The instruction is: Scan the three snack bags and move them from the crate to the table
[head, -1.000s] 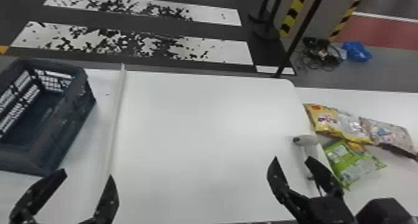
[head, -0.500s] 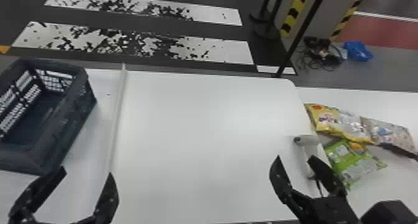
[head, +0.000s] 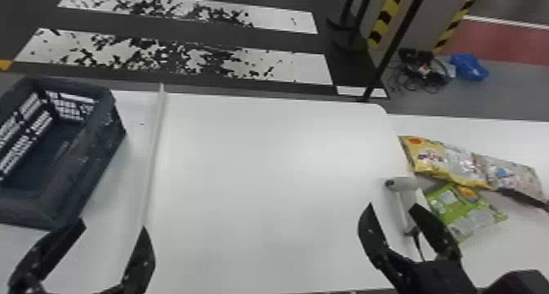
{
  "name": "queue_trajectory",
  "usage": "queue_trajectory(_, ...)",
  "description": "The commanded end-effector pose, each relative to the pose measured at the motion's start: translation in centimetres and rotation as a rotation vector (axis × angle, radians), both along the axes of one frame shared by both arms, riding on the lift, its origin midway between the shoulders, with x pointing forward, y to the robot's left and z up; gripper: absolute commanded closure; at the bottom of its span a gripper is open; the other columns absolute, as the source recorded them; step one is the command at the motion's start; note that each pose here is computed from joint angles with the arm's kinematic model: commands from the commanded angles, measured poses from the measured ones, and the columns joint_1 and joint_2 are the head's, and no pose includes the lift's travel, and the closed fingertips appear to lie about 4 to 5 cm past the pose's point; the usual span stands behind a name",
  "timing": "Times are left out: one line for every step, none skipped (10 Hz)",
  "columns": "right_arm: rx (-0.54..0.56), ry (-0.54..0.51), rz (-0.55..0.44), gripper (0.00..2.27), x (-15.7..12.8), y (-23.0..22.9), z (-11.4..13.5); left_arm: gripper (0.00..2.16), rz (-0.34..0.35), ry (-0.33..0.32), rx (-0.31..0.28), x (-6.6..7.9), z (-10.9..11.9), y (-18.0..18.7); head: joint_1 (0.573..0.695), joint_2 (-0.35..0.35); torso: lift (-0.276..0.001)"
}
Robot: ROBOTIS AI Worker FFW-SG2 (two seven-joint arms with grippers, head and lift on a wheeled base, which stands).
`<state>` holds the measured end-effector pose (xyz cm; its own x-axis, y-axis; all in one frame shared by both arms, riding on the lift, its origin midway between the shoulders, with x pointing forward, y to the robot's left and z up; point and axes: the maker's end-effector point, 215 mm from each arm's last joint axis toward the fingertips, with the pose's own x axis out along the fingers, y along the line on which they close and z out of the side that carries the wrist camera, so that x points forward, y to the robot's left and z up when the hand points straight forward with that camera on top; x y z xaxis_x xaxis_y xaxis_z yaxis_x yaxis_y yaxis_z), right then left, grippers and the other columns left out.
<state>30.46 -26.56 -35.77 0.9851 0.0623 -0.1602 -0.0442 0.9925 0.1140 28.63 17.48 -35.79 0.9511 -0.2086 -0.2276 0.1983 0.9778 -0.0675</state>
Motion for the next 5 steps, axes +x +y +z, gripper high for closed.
queue_trajectory(-0.001,-0.002,0.000,0.11,-0.02,0.01,0.03,0.09,-0.005,-0.002,-0.004,-0.08,0.18,-0.24,0.695,-0.182,-0.062)
queue_trajectory(-0.002,-0.003,0.001,0.11,-0.02,0.02,0.03,0.09,-0.008,-0.005,-0.007,-0.05,0.35,-0.35,0.695,-0.185,-0.062)
queue_trajectory(-0.001,-0.007,0.001,0.11,-0.06,0.07,0.15,0.09,-0.011,-0.008,-0.007,-0.02,0.51,-0.41,0.695,-0.189,-0.062)
queue_trajectory(-0.003,-0.013,0.002,0.11,-0.02,0.07,0.34,0.09,-0.010,-0.010,-0.006,0.02,0.59,-0.36,0.695,-0.189,-0.062)
queue_trajectory(-0.003,-0.013,0.002,0.11,-0.02,0.07,0.34,0.09,-0.010,-0.011,-0.006,0.05,0.67,-0.36,0.695,-0.189,-0.062)
